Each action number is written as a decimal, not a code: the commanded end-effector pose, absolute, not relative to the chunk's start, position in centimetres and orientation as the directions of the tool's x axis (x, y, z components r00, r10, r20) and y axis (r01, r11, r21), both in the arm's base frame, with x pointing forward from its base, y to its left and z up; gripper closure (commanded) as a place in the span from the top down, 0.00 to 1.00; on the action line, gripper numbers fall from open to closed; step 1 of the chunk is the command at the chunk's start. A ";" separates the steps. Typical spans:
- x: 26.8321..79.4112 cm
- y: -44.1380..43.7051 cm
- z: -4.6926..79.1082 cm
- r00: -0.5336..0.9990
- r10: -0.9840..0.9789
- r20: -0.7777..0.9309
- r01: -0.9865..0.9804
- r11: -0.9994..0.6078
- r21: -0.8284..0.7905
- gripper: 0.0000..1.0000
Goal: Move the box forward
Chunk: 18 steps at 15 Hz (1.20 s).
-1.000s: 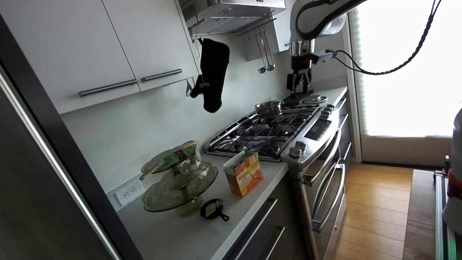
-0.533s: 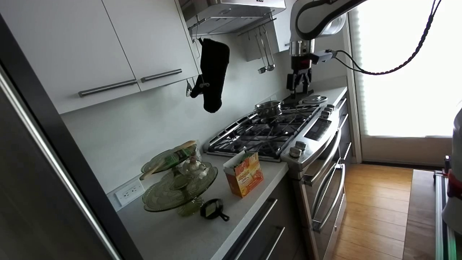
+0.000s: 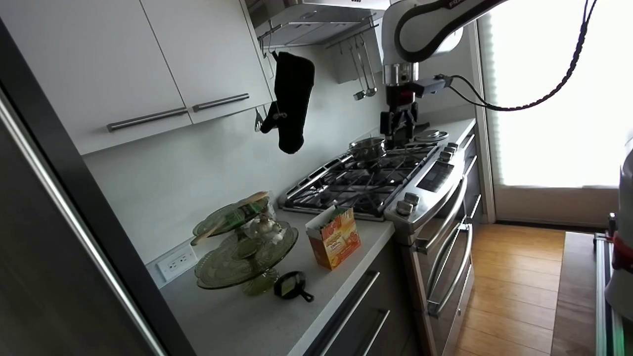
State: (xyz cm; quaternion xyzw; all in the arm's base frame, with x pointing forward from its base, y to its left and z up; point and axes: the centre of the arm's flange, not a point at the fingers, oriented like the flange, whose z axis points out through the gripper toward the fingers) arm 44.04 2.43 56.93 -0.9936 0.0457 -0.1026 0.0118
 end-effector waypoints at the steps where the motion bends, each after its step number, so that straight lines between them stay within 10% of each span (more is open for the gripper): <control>1: 42.9 6.9 55.4 0.977 -0.146 0.158 -0.141 -0.989 -0.039 1.00; 18: 43.4 10.3 54.6 0.974 -0.168 0.155 -0.163 -0.986 -0.044 1.00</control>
